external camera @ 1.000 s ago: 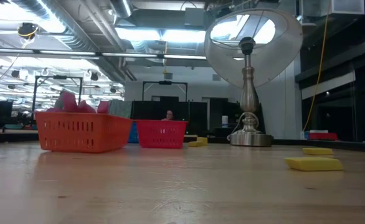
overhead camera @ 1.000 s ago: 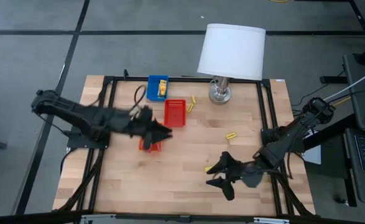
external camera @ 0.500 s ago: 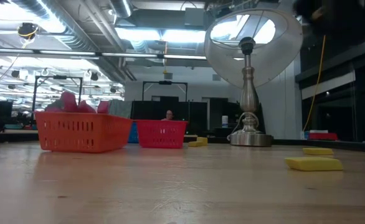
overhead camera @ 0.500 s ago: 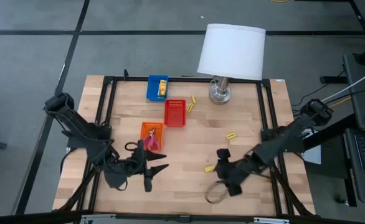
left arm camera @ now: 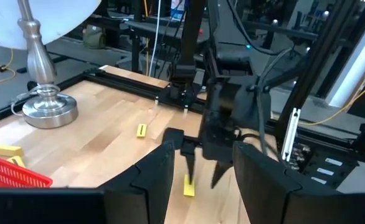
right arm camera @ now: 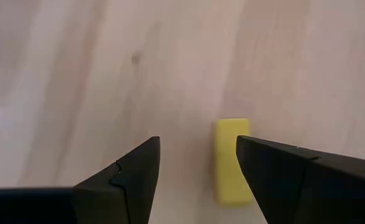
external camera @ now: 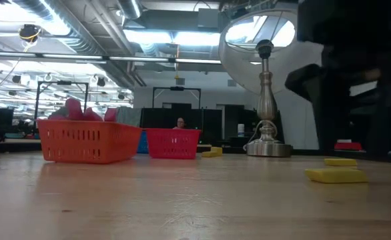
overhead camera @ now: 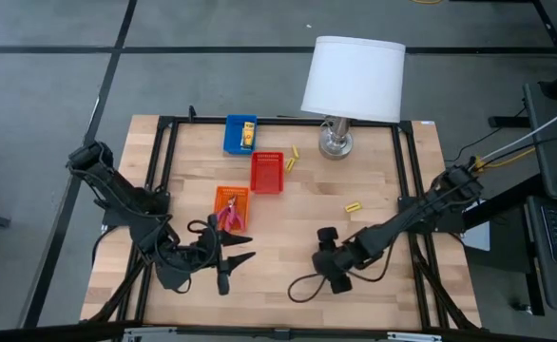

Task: Pick & Place School Supplies
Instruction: Put the yellow eraser into the red bin

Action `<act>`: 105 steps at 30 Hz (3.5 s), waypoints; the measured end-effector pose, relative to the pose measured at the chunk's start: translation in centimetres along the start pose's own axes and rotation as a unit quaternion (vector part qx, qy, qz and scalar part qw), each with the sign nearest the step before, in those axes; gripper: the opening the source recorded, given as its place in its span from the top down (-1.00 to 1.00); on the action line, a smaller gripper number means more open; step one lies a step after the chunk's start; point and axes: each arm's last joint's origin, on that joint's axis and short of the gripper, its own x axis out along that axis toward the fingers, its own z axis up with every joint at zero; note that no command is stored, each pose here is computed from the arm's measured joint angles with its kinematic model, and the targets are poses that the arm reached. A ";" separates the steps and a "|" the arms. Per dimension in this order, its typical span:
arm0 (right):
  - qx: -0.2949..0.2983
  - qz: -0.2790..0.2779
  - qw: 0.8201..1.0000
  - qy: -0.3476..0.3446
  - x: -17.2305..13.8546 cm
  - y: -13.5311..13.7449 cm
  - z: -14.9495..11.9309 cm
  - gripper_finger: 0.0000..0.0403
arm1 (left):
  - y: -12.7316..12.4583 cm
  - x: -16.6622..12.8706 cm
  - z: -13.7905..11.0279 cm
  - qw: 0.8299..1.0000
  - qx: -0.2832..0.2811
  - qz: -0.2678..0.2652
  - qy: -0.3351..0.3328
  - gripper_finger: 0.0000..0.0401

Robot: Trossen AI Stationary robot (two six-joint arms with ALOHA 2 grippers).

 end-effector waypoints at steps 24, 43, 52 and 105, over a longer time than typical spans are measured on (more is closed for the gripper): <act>0.057 -0.029 0.998 0.005 1.9 -0.4 -2.8 0.17 | 0.3 -0.4 0.8 1.000 -0.019 -0.012 -0.001 0.21; 0.135 -0.018 0.971 -0.195 -3.1 0.5 3.0 0.53 | 1.4 0.6 -2.1 0.979 -0.160 0.001 0.128 0.21; 0.089 -0.088 0.968 -0.218 -5.8 -1.1 6.5 0.53 | 1.3 5.9 -2.0 0.888 -0.438 -0.025 0.136 0.10; 0.116 -0.114 0.949 -0.271 -7.2 -1.5 8.3 0.48 | 4.1 9.7 -2.6 0.902 -0.401 0.018 0.159 0.92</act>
